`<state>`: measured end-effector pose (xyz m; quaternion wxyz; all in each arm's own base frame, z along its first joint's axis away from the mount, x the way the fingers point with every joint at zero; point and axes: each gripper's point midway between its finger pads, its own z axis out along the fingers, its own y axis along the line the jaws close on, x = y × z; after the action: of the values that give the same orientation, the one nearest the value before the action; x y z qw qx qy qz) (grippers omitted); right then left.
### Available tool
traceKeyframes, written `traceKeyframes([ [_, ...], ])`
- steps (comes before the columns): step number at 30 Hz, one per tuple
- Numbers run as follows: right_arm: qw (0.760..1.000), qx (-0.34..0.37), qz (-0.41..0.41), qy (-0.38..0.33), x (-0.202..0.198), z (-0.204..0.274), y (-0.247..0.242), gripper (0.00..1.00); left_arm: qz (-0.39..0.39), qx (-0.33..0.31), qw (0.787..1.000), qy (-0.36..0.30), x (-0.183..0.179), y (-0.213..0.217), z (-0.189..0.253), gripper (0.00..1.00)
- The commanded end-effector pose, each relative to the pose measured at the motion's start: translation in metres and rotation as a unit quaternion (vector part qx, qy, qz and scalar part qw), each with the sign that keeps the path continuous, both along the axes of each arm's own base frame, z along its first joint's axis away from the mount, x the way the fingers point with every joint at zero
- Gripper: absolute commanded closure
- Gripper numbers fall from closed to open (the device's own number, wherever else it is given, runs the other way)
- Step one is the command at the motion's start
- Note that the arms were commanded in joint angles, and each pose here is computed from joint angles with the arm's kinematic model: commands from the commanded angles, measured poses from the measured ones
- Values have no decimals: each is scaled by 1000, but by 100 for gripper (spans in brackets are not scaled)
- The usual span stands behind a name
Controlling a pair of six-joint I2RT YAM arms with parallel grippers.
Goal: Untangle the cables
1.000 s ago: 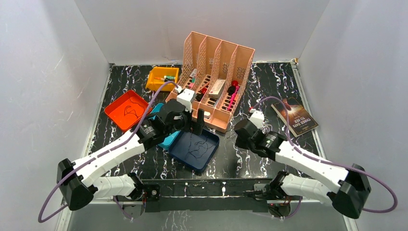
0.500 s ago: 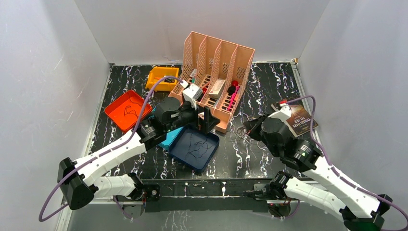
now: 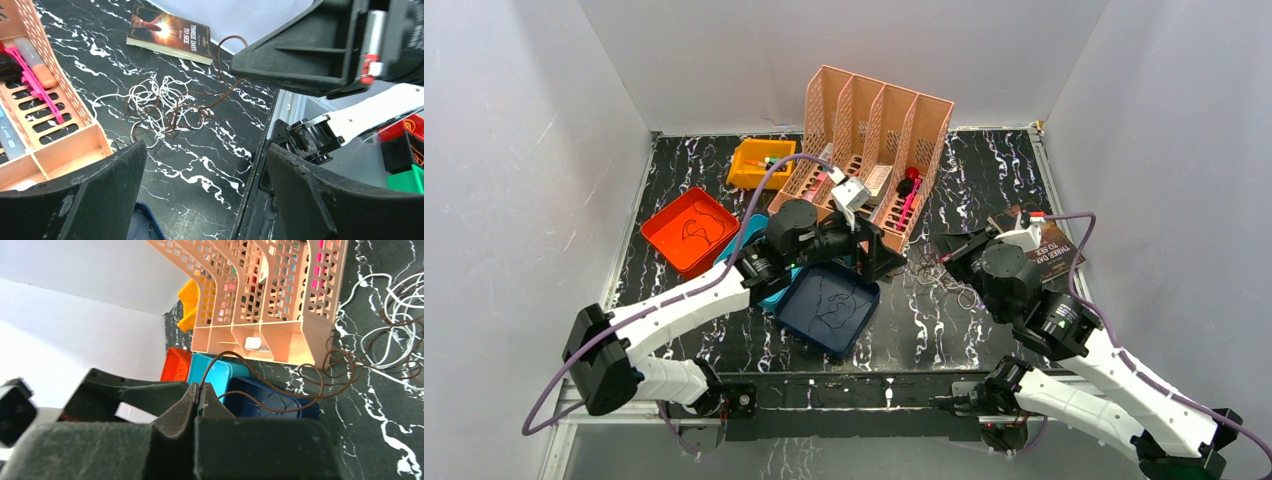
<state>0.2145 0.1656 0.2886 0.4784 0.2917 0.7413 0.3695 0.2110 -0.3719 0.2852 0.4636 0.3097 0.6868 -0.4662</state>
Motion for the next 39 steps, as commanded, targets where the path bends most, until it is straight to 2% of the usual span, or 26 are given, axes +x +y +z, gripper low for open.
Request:
traceKeyframes([
  [1,997,70,-11,-35,3,39,1,100,-36,-24,999,-33,-1,-18,25,14],
  [7,997,78,7,-28,-2,38,6,100,-82,-15,996,-40,-6,-36,21,25],
  [17,995,87,32,-30,-4,42,16,100,-102,-8,994,-30,-3,-52,15,41],
  [24,995,86,38,-28,-4,38,19,100,-97,-11,995,-34,3,-57,19,64],
  [25,995,86,39,-27,-5,38,20,100,-94,-10,995,-34,5,-58,20,69],
  [28,995,85,41,-25,-6,36,19,100,-87,-1,996,-36,9,-58,19,99],
  [30,996,79,37,-24,-6,33,16,100,-82,1,996,-38,10,-57,21,100],
  [32,997,65,31,-23,-8,28,9,94,-77,2,996,-43,11,-55,23,100],
  [36,999,19,29,-31,-13,16,-5,70,-72,14,996,-49,14,-53,26,100],
  [39,999,-11,24,-42,-20,12,-22,60,-69,27,996,-53,17,-53,27,100],
])
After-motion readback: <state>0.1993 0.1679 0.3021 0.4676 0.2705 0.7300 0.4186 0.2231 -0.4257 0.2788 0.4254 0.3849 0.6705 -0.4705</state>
